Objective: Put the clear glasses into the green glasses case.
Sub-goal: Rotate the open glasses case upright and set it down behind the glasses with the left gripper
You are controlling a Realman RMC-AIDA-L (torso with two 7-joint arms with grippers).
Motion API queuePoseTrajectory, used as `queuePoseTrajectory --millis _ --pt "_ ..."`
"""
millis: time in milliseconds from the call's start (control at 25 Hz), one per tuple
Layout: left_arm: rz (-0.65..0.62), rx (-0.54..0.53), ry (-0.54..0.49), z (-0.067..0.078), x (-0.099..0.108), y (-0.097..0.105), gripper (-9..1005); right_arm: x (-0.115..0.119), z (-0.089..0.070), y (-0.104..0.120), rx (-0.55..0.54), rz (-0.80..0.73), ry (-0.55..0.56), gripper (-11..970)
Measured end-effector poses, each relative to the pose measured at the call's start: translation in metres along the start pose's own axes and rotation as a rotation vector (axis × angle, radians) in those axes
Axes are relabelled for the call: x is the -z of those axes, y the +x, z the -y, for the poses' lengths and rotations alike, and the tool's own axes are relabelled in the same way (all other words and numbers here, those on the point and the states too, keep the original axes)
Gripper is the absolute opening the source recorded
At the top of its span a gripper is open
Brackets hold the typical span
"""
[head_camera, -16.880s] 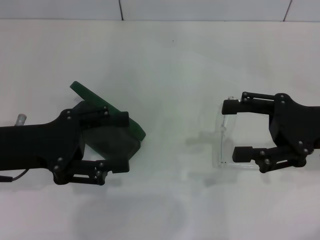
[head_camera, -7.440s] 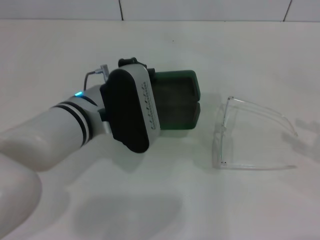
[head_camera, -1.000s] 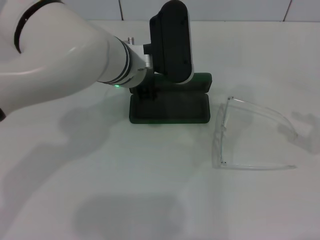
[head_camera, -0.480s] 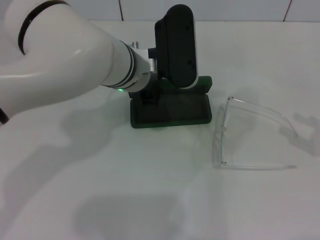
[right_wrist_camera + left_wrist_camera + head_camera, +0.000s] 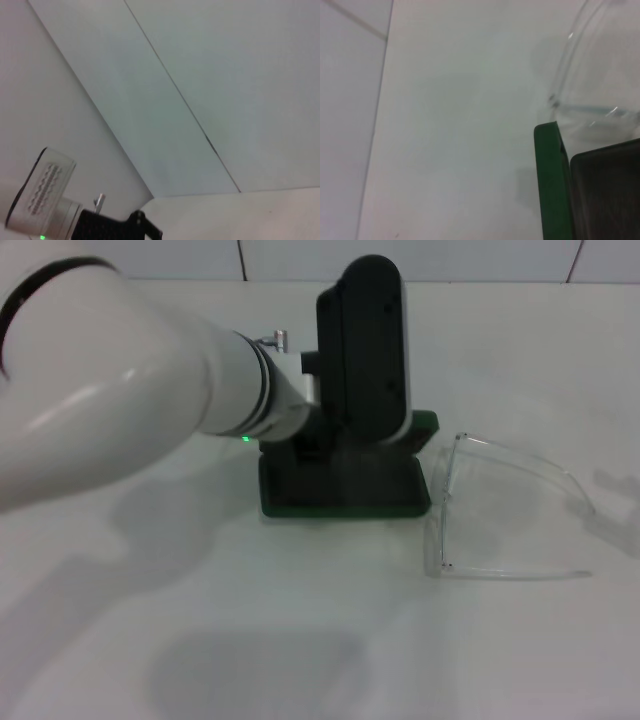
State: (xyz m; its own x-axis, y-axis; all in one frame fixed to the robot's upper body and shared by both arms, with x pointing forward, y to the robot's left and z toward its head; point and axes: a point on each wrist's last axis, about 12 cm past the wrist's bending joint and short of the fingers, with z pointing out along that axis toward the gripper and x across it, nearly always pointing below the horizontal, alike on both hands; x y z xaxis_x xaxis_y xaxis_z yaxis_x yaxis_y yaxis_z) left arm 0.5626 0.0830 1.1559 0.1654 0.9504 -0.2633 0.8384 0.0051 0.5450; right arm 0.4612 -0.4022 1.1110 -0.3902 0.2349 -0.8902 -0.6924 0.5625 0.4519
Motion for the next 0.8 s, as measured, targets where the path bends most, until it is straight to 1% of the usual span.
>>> queuePoseTrajectory --millis 80,200,440,800 --pt "0.017 -0.008 0.003 0.007 0.004 -0.003 183 0.001 -0.001 -0.001 0.002 0.009 -0.006 617" --pt "0.023 -0.009 0.007 0.012 0.005 -0.003 181 0.002 -0.002 -0.002 0.006 0.018 -0.017 616" --pt "0.021 0.017 0.01 0.014 0.005 -0.003 180 0.003 -0.003 -0.002 0.005 0.019 -0.025 615" --pt "0.031 0.045 0.018 0.019 0.003 -0.008 178 -0.001 -0.003 -0.002 -0.001 0.001 -0.039 613"
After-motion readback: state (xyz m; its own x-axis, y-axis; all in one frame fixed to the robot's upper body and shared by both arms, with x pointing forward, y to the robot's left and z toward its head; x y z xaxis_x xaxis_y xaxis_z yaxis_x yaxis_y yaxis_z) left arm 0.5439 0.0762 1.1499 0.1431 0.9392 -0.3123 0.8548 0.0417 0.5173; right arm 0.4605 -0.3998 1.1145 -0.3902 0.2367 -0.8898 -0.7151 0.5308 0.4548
